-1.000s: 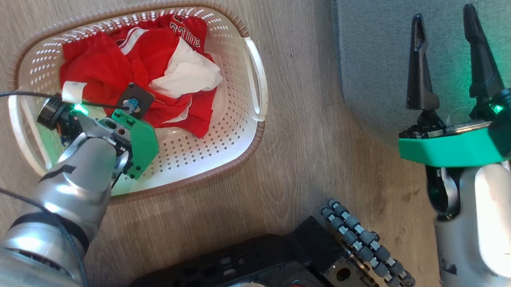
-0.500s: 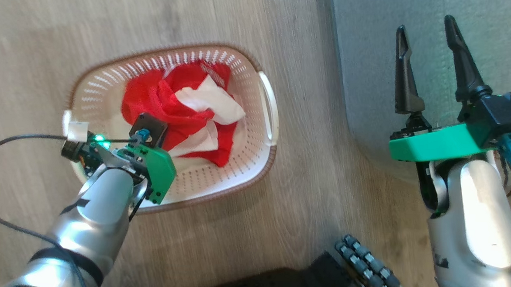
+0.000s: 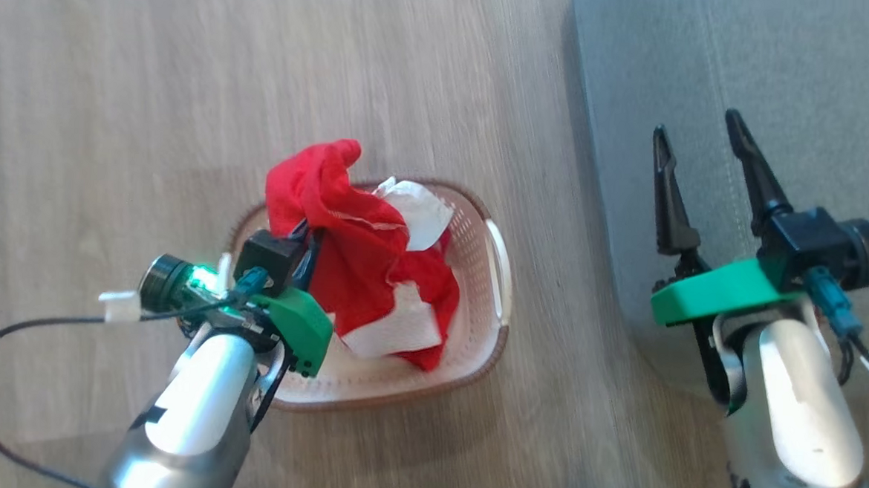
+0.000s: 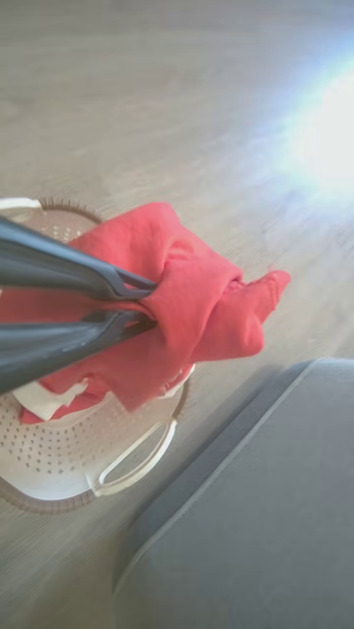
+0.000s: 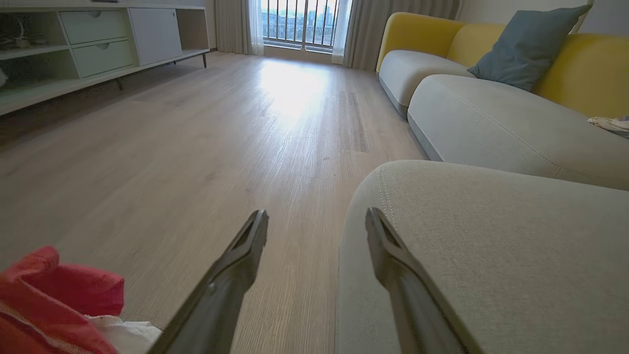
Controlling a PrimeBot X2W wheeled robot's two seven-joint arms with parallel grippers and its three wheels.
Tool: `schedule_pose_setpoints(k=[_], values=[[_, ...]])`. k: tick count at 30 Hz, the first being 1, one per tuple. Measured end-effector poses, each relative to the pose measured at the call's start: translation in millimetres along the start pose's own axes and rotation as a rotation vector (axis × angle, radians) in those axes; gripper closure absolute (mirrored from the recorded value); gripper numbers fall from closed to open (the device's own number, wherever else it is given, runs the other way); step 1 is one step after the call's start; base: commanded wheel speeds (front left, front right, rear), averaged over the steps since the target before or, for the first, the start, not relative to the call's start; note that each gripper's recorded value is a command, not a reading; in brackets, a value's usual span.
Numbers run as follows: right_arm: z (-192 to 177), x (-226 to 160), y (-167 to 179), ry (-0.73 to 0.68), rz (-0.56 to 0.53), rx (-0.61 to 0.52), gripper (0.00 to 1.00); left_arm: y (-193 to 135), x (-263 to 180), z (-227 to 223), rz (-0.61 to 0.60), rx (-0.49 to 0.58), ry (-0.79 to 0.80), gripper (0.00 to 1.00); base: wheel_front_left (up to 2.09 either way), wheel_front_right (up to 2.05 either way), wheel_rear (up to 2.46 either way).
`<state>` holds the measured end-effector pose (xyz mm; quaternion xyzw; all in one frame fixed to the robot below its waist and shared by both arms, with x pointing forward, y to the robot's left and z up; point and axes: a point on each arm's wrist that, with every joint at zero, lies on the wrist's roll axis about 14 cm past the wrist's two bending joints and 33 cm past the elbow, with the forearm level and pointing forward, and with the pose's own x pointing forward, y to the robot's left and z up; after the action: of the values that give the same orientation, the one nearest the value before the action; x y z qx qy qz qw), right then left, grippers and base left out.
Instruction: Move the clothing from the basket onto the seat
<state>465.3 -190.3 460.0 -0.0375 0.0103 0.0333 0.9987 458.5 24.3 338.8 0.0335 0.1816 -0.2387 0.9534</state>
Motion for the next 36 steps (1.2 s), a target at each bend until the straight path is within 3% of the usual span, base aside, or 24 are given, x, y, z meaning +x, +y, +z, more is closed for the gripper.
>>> schedule_pose_setpoints(k=[14, 36], values=[[46.5, -28.6, 28.7, -0.099, 0.069, 0.014, 0.0, 55.0, -78.4, 146.7, 0.243, -0.053, -0.448, 1.0, 0.0, 0.0, 0.0], [52.4, -64.0, 40.0, -0.109, 0.09, 0.039, 0.0, 61.0, -177.8, 279.2, 0.279, -0.077, -0.929, 1.0, 0.0, 0.0, 0.0]])
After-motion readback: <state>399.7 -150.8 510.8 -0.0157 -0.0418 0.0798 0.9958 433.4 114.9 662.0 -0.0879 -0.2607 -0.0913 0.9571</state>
